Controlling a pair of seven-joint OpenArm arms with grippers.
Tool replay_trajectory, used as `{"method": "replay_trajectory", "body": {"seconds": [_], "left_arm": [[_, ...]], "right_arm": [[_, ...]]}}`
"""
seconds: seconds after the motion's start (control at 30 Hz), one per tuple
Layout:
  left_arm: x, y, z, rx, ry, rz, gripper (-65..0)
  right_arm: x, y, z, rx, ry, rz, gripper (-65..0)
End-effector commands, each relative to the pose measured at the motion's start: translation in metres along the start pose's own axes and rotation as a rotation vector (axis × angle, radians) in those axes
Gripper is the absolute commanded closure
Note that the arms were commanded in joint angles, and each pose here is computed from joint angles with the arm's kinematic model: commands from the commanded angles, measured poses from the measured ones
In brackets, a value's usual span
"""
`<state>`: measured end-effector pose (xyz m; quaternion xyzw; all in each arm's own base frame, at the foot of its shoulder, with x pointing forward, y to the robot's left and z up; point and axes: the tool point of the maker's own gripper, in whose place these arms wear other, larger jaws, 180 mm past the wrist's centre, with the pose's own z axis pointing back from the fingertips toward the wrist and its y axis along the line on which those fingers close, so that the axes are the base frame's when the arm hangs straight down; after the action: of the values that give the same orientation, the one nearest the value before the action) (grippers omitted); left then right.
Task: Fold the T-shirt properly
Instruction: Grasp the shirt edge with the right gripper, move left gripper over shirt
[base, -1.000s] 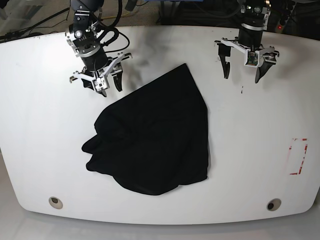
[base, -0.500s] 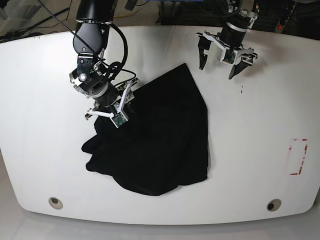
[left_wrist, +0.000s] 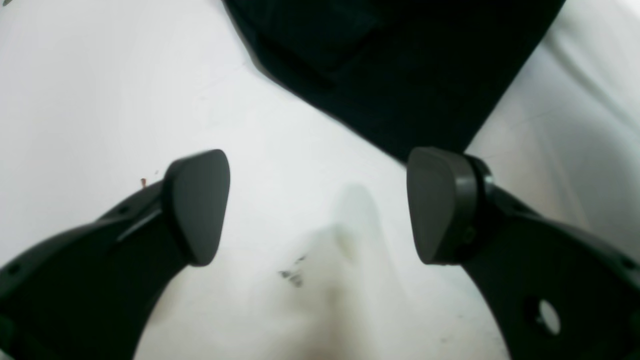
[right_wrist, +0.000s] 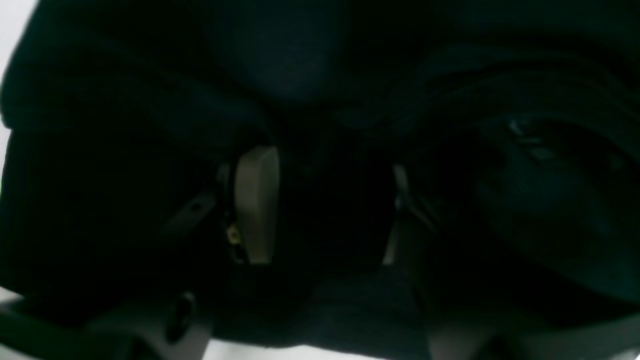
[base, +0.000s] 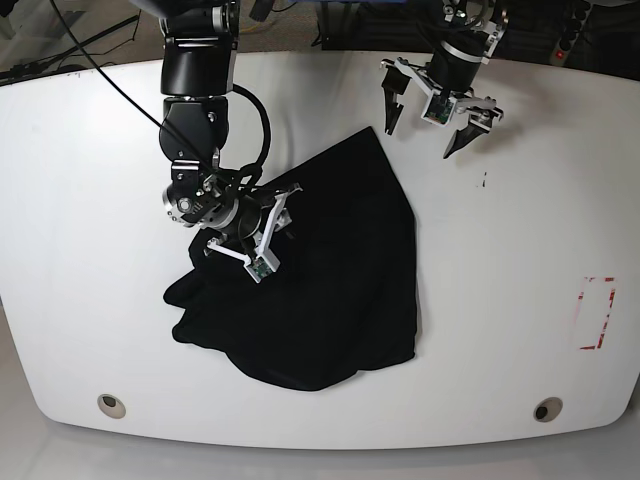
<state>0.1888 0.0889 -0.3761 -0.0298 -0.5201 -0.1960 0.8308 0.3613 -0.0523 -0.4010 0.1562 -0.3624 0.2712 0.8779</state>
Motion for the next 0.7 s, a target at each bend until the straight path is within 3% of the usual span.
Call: {"method": "replay_trajectory", "body": {"seconds": [0.0, 0.23, 0.67], "left_arm": [[0.01, 0.002, 0.002, 0.008, -0.039, -0.001, -51.8], [0.01, 0.003, 0.002, 0.007, -0.038, -0.005, -51.8], [0.01, 0.003, 0.002, 0.006, -0.038, -0.008, -51.8]], "right_arm": [[0.024, -0.006, 0.002, -0.007, -0.072, 0.009, -28.2], [0.024, -0.014, 0.002, -0.049, -0.084, -0.044, -28.4], [0.008, -0.01, -0.009, -0.025, -0.05, -0.081, -28.4]]}}
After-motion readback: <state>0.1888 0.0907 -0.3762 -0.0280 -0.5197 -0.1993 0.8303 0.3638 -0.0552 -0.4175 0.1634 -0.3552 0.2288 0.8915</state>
